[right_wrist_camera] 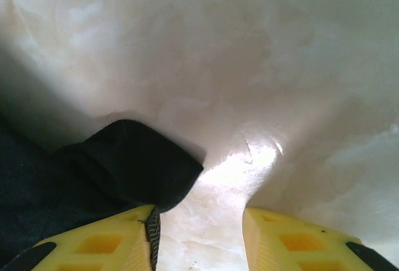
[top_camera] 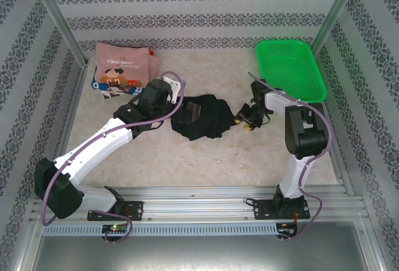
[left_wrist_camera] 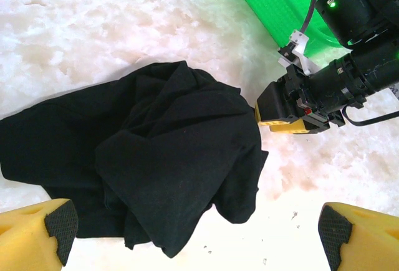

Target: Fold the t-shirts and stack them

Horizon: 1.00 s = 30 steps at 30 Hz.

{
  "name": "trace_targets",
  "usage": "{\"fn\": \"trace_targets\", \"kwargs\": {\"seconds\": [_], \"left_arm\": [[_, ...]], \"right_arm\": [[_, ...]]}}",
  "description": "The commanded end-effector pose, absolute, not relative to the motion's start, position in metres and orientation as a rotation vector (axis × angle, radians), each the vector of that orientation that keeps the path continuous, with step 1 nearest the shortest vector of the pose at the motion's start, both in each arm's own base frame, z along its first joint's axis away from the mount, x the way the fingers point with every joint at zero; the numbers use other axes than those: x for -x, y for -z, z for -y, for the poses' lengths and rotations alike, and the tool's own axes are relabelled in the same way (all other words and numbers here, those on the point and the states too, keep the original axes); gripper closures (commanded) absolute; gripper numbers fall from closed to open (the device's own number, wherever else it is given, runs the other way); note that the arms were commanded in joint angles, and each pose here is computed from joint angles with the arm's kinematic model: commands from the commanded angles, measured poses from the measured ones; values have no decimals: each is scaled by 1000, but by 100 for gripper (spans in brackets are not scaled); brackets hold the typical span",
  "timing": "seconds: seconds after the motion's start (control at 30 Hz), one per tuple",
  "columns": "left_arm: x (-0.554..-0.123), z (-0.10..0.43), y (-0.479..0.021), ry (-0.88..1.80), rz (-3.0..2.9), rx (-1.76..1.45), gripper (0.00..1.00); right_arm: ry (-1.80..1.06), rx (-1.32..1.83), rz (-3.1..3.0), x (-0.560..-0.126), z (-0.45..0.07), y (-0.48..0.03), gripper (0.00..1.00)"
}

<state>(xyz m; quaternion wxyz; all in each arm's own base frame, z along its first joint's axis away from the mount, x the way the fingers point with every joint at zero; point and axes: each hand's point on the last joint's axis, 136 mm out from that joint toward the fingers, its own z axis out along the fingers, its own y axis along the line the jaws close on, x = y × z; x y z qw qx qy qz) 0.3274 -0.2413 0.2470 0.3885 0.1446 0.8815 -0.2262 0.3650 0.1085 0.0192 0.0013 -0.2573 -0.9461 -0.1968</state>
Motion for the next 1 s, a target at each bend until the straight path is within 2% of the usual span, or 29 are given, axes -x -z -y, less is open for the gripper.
{"fn": "trace_targets", "kwargs": {"seconds": [0.0, 0.7, 0.83, 0.97], "left_arm": [[-330, 240, -268, 563, -2183, -359, 0], [-330, 242, -264, 547, -2185, -403, 0], [-328, 241, -261, 547, -2190, -408, 0], [-326, 240, -258, 551, -2196, -412, 0]], "right_arm": [[608, 815, 3069, -400, -107, -10, 60], [475, 702, 3116, -435, -126, -19, 68], [399, 674, 3107, -435, -127, -14, 75], [403, 683, 3132, -438, -127, -16, 92]]}}
